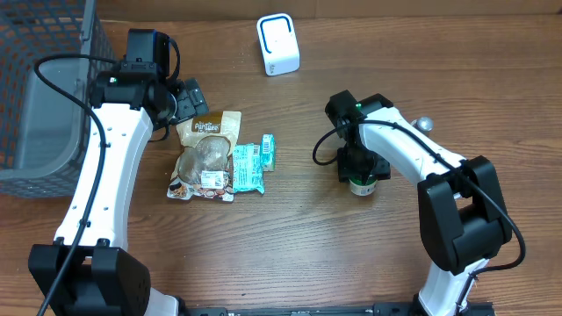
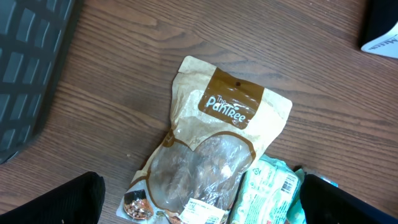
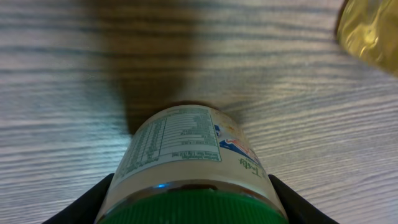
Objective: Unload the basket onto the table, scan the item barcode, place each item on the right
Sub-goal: 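Move the jar back from the scanner and lower it to the table, then open the right gripper to release the jar and lift away, then move the right gripper left toward the Kleenex tissue pack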
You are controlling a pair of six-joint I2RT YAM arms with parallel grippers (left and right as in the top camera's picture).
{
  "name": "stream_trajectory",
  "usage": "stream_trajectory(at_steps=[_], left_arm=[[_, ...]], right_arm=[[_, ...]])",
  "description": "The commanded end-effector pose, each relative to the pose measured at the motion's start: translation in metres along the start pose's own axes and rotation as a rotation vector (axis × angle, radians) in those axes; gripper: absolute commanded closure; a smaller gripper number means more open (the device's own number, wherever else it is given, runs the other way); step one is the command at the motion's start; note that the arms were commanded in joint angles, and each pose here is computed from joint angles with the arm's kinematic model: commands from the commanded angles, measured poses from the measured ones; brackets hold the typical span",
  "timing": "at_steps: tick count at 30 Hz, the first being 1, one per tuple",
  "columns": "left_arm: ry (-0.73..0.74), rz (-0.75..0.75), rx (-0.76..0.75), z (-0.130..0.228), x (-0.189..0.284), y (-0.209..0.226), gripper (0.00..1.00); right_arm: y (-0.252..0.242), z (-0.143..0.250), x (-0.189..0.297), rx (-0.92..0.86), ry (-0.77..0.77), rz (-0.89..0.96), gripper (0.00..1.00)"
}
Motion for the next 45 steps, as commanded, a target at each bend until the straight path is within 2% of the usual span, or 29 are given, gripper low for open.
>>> stream_trajectory(at_steps=[1, 5, 10, 15, 18, 19, 23, 25, 28, 30, 31, 35, 45], left_arm=[[-0.019, 0.002, -0.003, -0.003, 0.005, -0.001, 0.0], [-0.019, 0.002, -0.003, -0.003, 0.005, -0.001, 0.0], [-0.019, 0.002, -0.003, -0.003, 0.005, -0.001, 0.0], [-0.019, 0.002, -0.003, -0.003, 0.005, -0.001, 0.0], [-0.019, 0.002, -0.003, -0.003, 0.005, -0.001, 0.0], [-0.019, 0.002, -0.003, -0.003, 0.005, -0.001, 0.0], [-0.019, 0.002, -0.003, -0.003, 0.005, -0.001, 0.0], [-0.019, 0.002, -0.003, -0.003, 0.005, -0.001, 0.0], [-0.019, 0.002, -0.003, -0.003, 0.005, -0.001, 0.0], [-0.019, 0.002, -0.003, -0.003, 0.005, -0.001, 0.0], [-0.019, 0.002, -0.003, -0.003, 0.005, -0.001, 0.0], [-0.019, 0.002, -0.003, -0.003, 0.005, -0.001, 0.0], [-0.019, 0.002, -0.003, -0.003, 0.005, -0.001, 0.0]], right_arm=[[-0.002, 0.001, 0.001, -0.013, -0.009, -0.004, 0.34], [-0.002, 0.001, 0.001, -0.014, -0.01, -0.004, 0.0], [-0.008, -0.008, 0.007, -0.018, -0.061, 0.043, 0.0], [-0.009, -0.032, 0.053, -0.04, -0.166, 0.038, 0.0], [-0.002, -0.038, 0.081, -0.044, -0.183, -0.049, 0.0], [0.011, -0.038, 0.092, -0.038, -0.17, -0.161, 0.0], [0.034, -0.026, 0.095, -0.007, -0.071, -0.347, 0.01], [0.042, -0.019, 0.094, 0.004, -0.018, -0.413, 0.17], [0.05, -0.008, 0.088, 0.019, 0.029, -0.432, 0.64], [0.054, -0.002, 0.082, 0.033, 0.047, -0.42, 0.85], [0.057, 0.001, 0.078, 0.036, 0.054, -0.415, 0.89], [0.061, 0.006, 0.061, 0.023, 0.056, -0.374, 0.91], [0.026, 0.007, 0.024, -0.076, -0.01, -0.073, 0.92]])
Point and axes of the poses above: each gripper's point midway between its finger pads, its own x axis back along the fingers, its own y axis along the line the jaws close on, z = x × y, the point moved 5 cm from there along x, back along the fingers, and after that the axes turned 3 degrees about -x, right-handed, at the moved point
